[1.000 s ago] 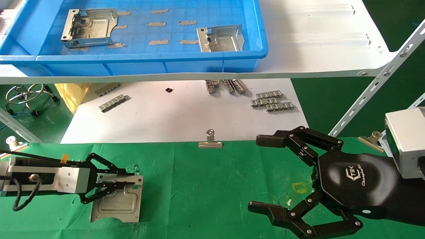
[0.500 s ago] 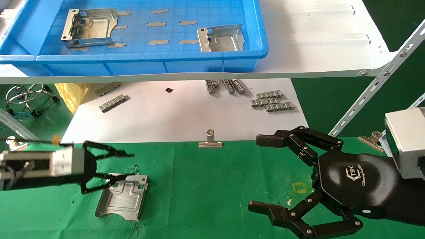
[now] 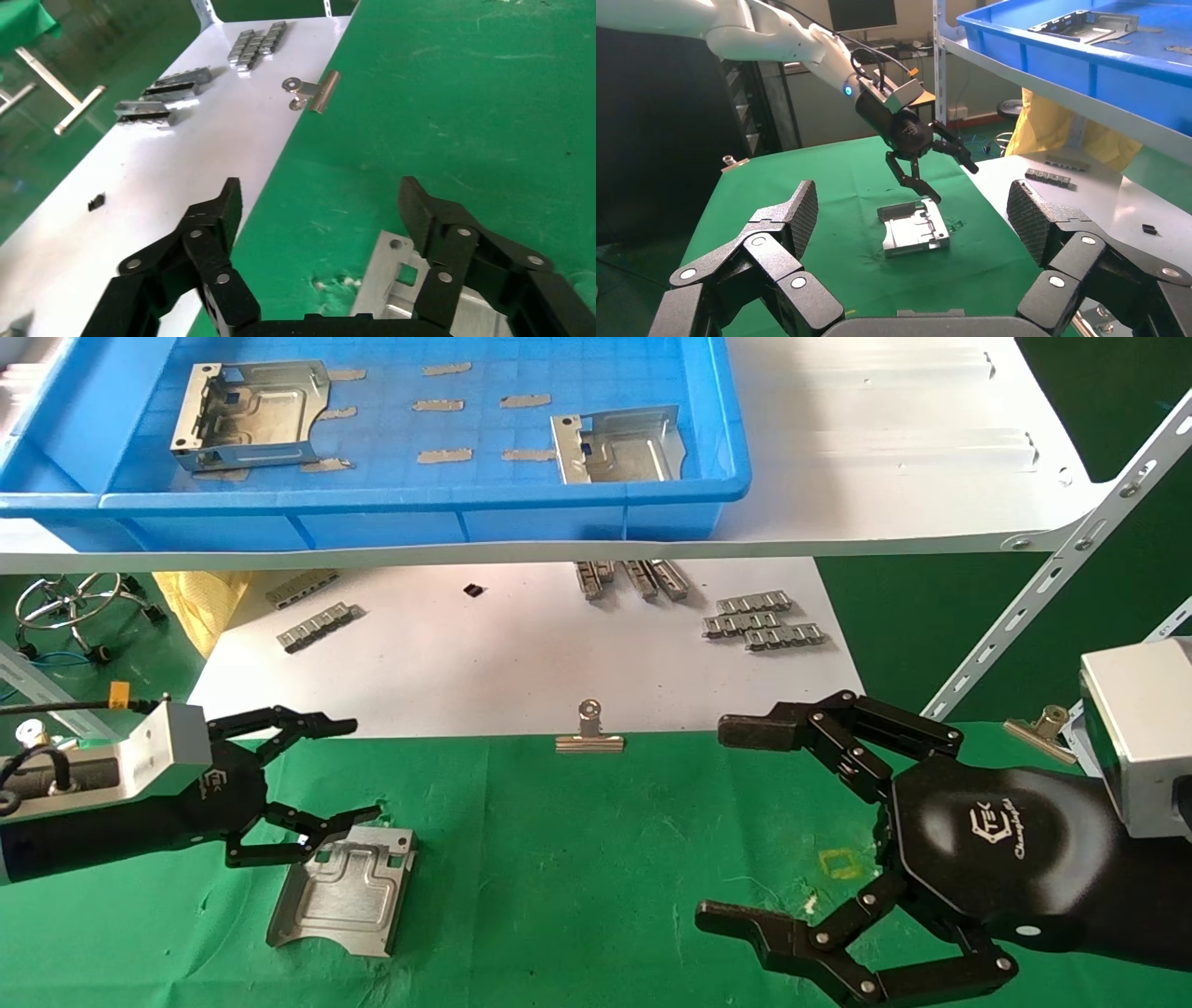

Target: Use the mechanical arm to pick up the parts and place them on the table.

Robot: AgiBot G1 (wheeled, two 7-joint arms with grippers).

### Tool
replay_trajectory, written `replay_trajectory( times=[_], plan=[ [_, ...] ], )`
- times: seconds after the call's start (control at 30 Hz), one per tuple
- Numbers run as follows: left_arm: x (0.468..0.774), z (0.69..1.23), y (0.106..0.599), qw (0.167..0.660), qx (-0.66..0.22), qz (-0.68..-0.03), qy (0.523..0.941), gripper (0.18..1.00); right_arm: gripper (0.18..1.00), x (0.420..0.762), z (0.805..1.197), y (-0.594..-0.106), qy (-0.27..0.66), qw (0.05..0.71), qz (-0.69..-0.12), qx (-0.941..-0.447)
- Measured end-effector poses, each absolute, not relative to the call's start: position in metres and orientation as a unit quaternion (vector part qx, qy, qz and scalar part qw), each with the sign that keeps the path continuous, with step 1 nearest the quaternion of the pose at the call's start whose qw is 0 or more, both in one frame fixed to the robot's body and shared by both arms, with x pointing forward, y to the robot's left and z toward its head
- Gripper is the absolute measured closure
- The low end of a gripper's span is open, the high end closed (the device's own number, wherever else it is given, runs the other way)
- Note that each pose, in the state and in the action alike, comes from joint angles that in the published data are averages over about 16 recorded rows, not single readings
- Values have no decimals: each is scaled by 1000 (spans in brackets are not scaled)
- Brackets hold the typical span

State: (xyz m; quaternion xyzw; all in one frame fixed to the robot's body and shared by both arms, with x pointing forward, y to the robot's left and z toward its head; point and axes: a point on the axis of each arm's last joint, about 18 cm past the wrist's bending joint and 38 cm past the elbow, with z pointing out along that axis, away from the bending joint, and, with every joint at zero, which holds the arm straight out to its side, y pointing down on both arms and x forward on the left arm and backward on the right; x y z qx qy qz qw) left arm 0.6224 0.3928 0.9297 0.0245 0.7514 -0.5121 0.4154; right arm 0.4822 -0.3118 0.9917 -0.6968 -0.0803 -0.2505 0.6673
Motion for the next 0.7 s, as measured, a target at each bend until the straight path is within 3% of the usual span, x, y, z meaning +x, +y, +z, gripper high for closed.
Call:
replay_trajectory(
  times=[0.33, 0.7],
  plan=[
    [617, 938, 383, 406, 33, -535, 741, 285, 178, 482, 992, -312, -80, 667, -250, -697],
    [602, 951, 367, 381, 42, -575, 722, 196, 178, 482, 992, -312, -80, 667, -250, -697]
  ],
)
